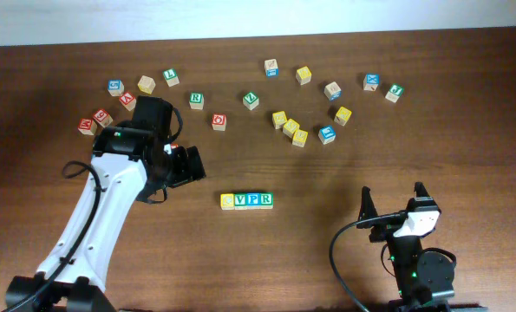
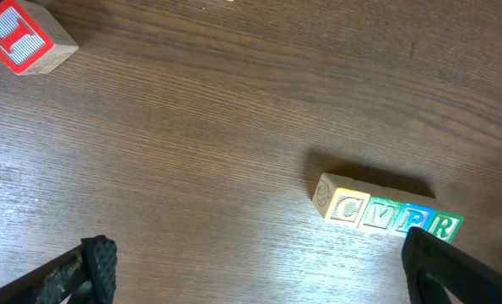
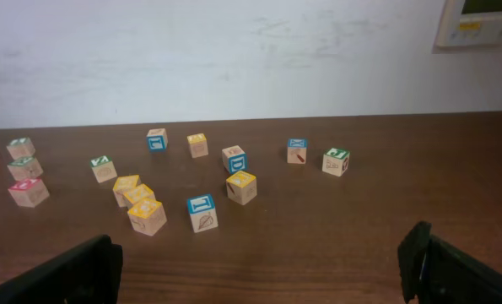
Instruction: Spell out CVPR
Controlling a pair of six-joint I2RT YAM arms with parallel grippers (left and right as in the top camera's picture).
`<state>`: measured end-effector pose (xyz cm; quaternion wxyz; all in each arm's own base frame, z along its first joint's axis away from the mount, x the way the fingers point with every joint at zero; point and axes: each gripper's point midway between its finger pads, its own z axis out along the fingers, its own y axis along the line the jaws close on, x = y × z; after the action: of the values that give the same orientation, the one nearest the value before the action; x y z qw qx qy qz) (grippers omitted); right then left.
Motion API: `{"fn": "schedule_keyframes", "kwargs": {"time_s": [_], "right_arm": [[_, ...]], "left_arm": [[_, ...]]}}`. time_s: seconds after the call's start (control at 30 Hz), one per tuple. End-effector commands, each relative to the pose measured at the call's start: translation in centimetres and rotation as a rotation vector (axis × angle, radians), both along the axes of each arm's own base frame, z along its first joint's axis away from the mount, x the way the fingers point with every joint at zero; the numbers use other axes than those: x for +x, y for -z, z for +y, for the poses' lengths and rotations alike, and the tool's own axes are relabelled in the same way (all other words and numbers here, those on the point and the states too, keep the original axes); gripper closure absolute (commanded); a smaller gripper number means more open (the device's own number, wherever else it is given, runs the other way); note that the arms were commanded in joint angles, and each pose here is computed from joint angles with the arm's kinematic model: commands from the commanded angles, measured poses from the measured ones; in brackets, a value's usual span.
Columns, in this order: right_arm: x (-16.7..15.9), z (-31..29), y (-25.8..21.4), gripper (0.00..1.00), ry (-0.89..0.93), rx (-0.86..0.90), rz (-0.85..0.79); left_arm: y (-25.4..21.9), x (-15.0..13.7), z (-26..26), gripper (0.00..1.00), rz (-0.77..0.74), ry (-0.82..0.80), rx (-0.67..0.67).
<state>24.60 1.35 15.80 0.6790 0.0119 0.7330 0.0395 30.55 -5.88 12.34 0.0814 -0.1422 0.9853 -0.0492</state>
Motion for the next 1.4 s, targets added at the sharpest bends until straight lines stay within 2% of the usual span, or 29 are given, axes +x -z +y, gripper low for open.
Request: {"fn": "schedule_keyframes", "kwargs": {"time_s": [0.0, 0.5, 0.57, 0.63, 0.7, 0.77, 1.03, 1.13, 1.27, 1.37], "right_arm": [[0.0, -0.3, 0.3, 0.02, 0.008, -0.044, 0.003], [0.0, -0.2, 0.2, 0.02, 0.004, -0.044, 0.0], [0.0, -0.2, 0.2, 0.02, 0.004, -0.044, 0.0], [0.0, -0.2, 0.2, 0.02, 0.004, -0.044, 0.0], [0.0, -0.2, 0.2, 0.02, 0.004, -0.044, 0.0], [0.0, -0.2, 0.2, 0.02, 0.004, -0.044, 0.0], [0.0, -0.2, 0.2, 0.02, 0.004, -0.044, 0.0], [0.0, -0.2, 0.2, 0.02, 0.004, -0.044, 0.0], [0.0, -0.2, 0.2, 0.02, 0.004, -0.044, 0.0], [0.0, -0.2, 0.2, 0.02, 0.004, -0.044, 0.0]], "left_arm": [[-0.5, 0.4, 0.2, 0.01, -0.019, -0.004, 0.005], [-0.5, 0.4, 0.2, 0.01, -0.019, -0.003, 0.007], [-0.5, 0.6, 1.2, 0.01, -0.032, -0.016, 0.055], [-0.9, 1.0, 0.9, 0.01, -0.072, 0.057, 0.052], [-2.3, 2.1, -0.4, 0.01, -0.215, 0.245, 0.021], [-3.4, 1.6, -1.5, 0.01, -0.354, 0.412, -0.003], [-2.2, -3.4, 2.5, 0.01, -0.738, 0.292, 0.009], [-1.7, -5.0, 2.5, 0.01, -0.878, 0.309, 0.043], [-1.4, -5.6, 2.4, 0.01, -1.029, 0.352, 0.099], [-1.9, -5.5, 2.5, 0.01, -1.182, 0.414, 0.195]]}}
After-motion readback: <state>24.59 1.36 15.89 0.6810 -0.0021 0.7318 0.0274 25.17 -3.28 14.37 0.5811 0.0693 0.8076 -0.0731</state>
